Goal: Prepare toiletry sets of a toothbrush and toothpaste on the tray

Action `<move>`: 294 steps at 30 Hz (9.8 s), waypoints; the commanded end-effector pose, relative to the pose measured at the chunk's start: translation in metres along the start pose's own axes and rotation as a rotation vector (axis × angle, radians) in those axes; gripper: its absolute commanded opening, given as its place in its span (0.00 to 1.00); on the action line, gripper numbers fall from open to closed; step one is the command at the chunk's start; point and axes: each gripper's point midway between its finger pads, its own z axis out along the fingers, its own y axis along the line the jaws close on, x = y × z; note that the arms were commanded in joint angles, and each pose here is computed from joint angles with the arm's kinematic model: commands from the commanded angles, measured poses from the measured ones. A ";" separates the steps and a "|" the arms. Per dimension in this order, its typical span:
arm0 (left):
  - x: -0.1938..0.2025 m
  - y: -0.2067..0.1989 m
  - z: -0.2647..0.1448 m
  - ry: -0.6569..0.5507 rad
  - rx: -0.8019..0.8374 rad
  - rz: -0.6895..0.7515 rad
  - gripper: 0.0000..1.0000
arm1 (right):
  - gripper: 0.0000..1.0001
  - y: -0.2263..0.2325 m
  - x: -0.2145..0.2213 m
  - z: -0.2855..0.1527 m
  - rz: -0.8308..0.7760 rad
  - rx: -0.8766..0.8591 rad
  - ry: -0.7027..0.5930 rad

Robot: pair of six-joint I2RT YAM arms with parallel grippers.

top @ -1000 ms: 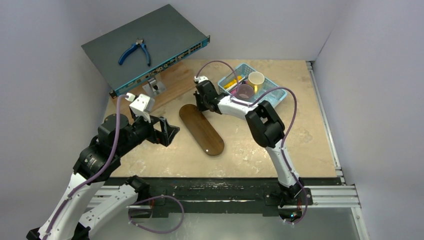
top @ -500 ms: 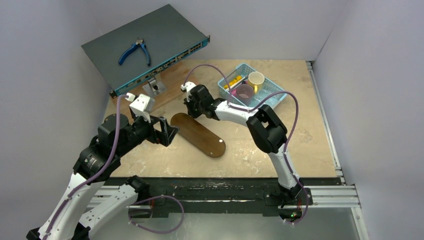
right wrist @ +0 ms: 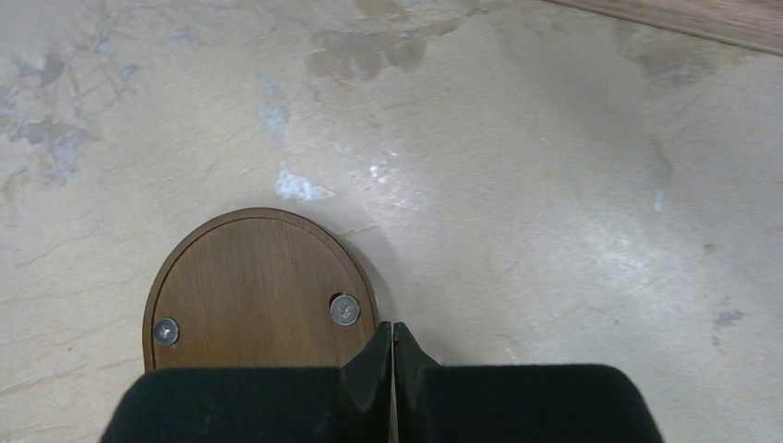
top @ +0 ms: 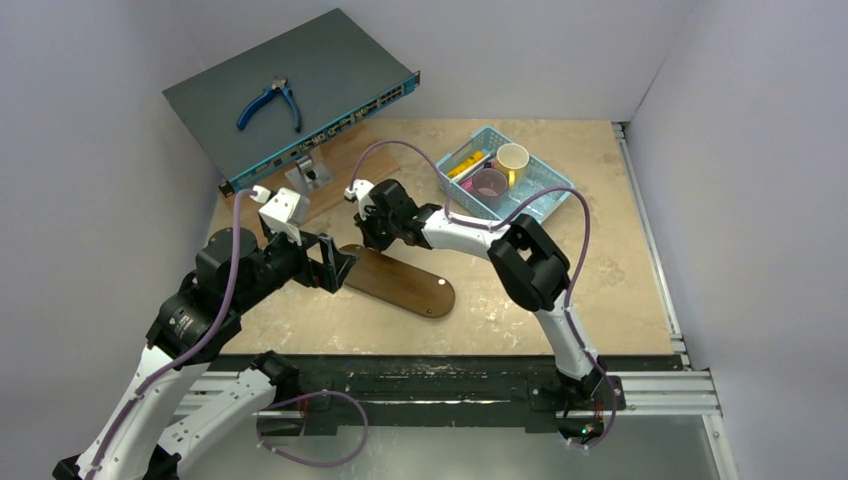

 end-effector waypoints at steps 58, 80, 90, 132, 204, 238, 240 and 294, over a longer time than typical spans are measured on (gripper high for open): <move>-0.004 0.001 0.000 -0.018 0.000 0.021 0.98 | 0.50 -0.001 0.136 -0.224 0.485 0.460 0.122; -0.004 0.001 -0.001 -0.021 -0.003 0.023 0.98 | 0.47 -0.006 0.167 -0.203 0.549 0.514 0.195; -0.006 0.001 -0.002 -0.026 -0.003 0.023 0.98 | 0.45 -0.014 0.181 -0.201 0.543 0.567 0.230; -0.007 -0.001 -0.006 -0.038 0.010 0.021 0.98 | 0.40 -0.053 0.235 -0.279 0.720 0.940 0.267; -0.007 0.000 -0.007 -0.040 0.001 0.024 0.98 | 0.83 -0.022 0.124 -0.123 0.638 0.517 0.185; -0.007 0.000 -0.007 -0.042 0.001 0.024 0.98 | 0.83 -0.044 0.073 -0.210 0.611 0.752 0.022; -0.006 0.001 -0.007 -0.040 0.000 0.025 0.98 | 0.82 -0.053 0.066 -0.222 0.622 0.780 -0.016; -0.005 0.001 -0.004 -0.027 -0.003 0.026 0.98 | 0.58 -0.271 0.158 -0.297 1.125 1.088 -0.079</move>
